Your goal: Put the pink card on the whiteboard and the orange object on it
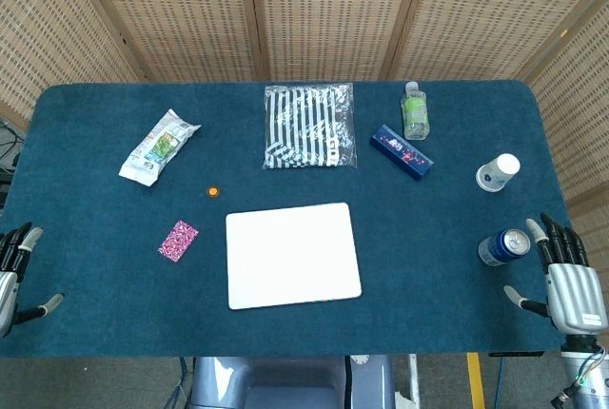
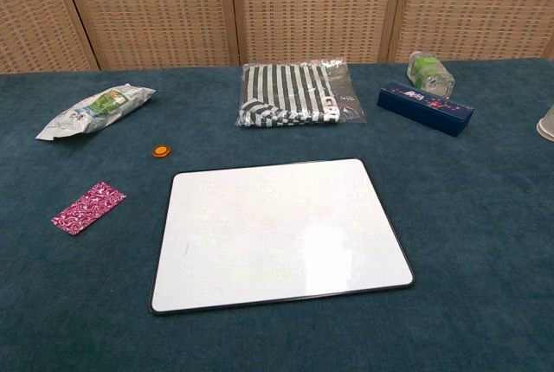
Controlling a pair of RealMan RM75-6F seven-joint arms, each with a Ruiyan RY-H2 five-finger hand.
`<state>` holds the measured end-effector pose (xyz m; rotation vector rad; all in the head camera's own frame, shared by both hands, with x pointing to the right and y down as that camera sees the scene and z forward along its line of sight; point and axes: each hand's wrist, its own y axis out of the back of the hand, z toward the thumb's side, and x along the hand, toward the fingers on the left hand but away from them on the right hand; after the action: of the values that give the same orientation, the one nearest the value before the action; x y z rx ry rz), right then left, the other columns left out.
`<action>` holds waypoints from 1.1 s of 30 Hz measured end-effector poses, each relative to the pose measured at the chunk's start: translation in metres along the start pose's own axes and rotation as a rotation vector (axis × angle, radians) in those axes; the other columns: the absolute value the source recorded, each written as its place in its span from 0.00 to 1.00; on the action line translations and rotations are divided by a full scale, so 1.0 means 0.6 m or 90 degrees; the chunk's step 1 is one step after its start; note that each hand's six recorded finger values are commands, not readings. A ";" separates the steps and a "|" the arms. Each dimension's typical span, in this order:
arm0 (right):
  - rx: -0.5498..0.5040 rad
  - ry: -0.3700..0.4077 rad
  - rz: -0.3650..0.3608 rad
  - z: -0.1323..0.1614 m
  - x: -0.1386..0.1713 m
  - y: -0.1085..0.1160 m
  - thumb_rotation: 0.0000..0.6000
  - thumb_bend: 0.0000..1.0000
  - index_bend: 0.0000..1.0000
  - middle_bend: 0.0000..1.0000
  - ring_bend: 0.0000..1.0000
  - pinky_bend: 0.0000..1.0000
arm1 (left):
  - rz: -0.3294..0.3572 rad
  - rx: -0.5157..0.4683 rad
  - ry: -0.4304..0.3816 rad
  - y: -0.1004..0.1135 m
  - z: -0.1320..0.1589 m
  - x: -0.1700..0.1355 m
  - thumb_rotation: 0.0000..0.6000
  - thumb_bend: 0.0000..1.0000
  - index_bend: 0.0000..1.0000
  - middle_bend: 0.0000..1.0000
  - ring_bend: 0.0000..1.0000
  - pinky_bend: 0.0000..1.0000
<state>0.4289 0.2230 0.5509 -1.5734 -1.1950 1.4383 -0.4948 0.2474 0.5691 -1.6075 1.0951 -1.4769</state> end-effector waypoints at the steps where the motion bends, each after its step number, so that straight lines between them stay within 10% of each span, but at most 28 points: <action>1: 0.000 0.000 0.000 0.000 0.000 0.000 1.00 0.05 0.00 0.00 0.00 0.00 | 0.000 0.001 0.000 -0.001 0.000 0.000 1.00 0.00 0.00 0.00 0.00 0.00; 16: -0.009 -0.001 -0.001 -0.002 0.002 0.001 1.00 0.05 0.00 0.00 0.00 0.00 | -0.019 0.043 -0.038 -0.012 0.013 0.045 1.00 0.00 0.00 0.00 0.00 0.00; 33: -0.010 -0.018 0.006 -0.003 -0.003 -0.003 1.00 0.05 0.00 0.00 0.00 0.00 | -0.208 0.196 -0.249 -0.115 0.121 0.238 1.00 0.09 0.13 0.00 0.00 0.00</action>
<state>0.4303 0.2222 0.5537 -1.5762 -1.2184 1.4650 -0.4139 0.1418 0.6816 -1.8038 0.3799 -1.3665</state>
